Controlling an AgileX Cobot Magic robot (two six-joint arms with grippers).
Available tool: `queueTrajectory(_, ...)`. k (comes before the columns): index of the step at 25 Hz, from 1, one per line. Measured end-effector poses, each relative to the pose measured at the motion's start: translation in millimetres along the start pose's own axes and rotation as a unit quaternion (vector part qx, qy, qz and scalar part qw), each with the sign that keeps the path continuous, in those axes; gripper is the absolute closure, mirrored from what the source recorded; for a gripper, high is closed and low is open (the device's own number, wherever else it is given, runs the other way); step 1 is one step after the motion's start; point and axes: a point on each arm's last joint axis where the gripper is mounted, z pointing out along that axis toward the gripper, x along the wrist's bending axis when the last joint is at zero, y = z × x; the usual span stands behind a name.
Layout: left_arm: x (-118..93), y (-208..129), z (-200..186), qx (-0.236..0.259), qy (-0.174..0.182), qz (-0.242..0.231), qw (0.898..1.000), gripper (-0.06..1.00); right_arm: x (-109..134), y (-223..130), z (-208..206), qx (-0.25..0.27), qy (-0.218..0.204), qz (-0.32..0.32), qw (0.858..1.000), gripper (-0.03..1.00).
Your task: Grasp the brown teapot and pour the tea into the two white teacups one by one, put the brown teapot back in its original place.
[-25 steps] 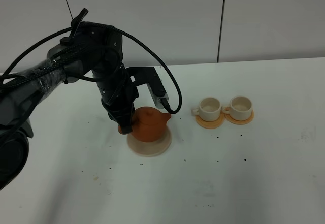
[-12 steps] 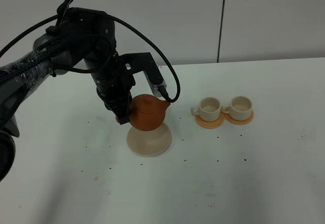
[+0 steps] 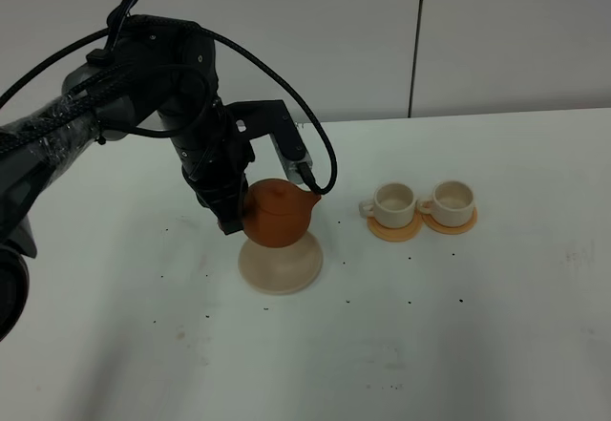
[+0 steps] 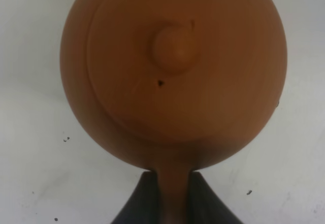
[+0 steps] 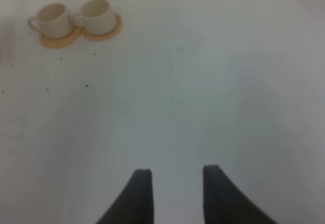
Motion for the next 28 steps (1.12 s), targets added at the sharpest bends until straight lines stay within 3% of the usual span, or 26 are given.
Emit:
queueTrajectory(14,11.4,11.2,-39.0,-0.057,0.047,0.0,0.997,0.78,0.0,0.0,0.0,0.0,0.0,0.0,1.0,0.73)
queueTrajectory(28,8.5,20.2,-20.0,-0.059,0.022,0.035,0.997,0.78,0.0,0.0,0.0,0.0,0.0,0.0,1.0,0.73)
